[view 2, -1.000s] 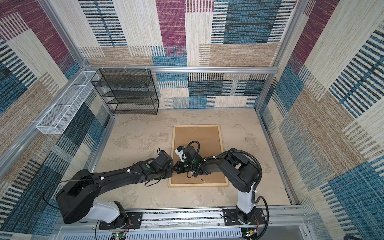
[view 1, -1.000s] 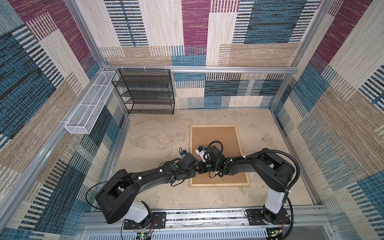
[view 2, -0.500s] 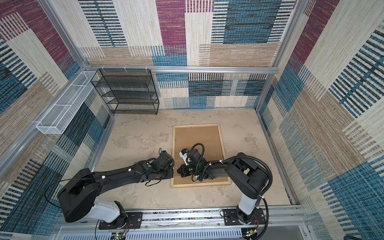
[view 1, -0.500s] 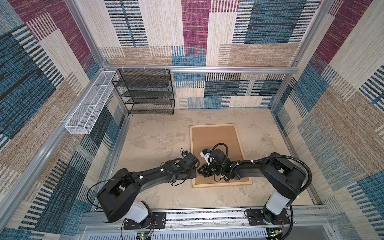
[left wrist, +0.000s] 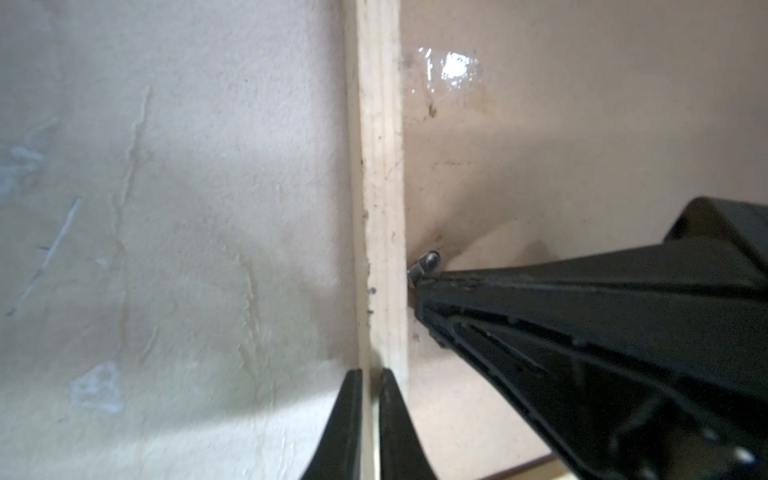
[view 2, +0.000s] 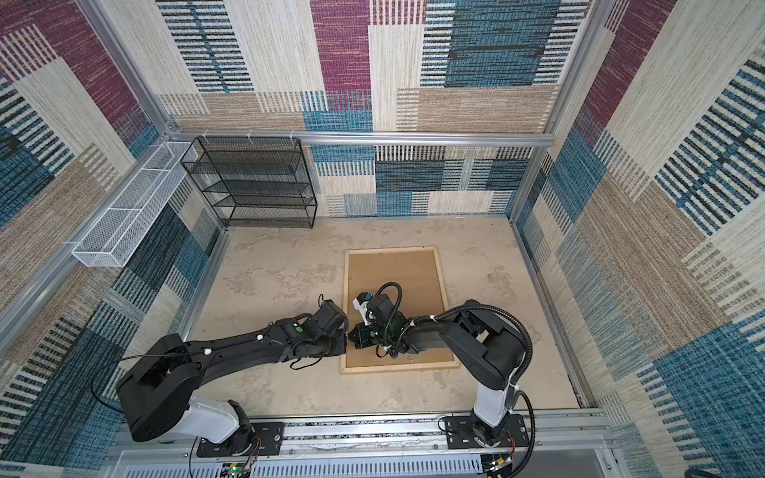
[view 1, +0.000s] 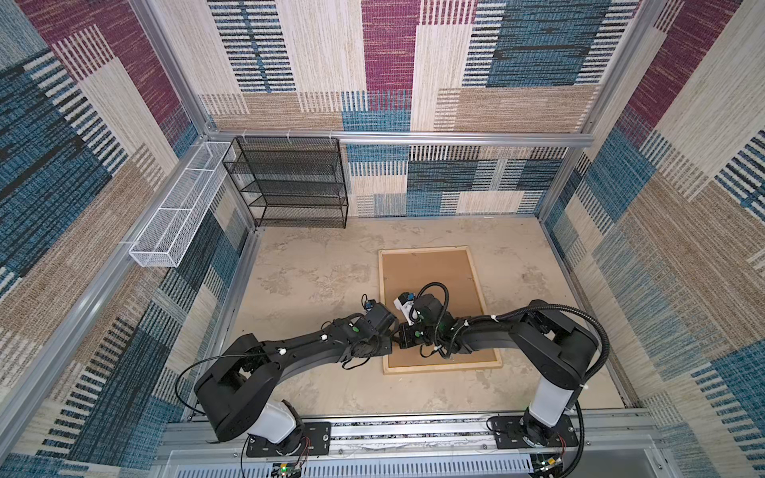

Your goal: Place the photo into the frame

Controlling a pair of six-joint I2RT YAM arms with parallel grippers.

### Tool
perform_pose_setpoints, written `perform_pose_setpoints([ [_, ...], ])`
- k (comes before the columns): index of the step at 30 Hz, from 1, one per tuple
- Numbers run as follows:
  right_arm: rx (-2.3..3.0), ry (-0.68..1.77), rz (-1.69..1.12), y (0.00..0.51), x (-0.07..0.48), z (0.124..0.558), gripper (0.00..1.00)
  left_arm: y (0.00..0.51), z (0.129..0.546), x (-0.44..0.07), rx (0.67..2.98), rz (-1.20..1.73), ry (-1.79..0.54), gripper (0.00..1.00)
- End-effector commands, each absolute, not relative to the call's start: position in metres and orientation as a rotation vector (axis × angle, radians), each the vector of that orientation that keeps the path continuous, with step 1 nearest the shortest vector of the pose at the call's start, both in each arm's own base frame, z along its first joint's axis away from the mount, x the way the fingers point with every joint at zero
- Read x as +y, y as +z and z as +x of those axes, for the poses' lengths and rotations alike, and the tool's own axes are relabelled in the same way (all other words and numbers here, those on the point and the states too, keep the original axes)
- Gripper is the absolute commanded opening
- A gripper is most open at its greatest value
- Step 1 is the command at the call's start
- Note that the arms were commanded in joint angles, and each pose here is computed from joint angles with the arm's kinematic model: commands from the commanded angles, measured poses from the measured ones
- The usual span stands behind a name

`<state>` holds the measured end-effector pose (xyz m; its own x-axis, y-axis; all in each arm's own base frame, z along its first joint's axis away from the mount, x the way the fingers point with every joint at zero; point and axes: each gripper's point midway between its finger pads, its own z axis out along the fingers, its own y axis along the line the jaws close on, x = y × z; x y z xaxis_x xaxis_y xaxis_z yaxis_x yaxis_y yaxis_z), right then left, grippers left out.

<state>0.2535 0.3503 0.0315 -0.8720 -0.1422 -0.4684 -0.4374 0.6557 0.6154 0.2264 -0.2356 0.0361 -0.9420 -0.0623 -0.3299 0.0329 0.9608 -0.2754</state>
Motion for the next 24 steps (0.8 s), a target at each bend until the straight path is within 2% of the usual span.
perform_pose_setpoints([
  [1,2.599,0.886,-0.375,0.006,0.328,0.256,0.00,0.023,0.209,-0.230,2.860,0.018,-0.371,0.12],
  [14,2.618,0.865,-0.288,-0.017,0.326,0.261,0.00,0.018,0.207,-0.238,2.881,0.043,-0.387,0.10],
  [24,2.527,0.956,-0.422,0.015,0.331,0.248,0.00,0.026,0.210,-0.230,2.860,0.043,-0.332,0.11],
])
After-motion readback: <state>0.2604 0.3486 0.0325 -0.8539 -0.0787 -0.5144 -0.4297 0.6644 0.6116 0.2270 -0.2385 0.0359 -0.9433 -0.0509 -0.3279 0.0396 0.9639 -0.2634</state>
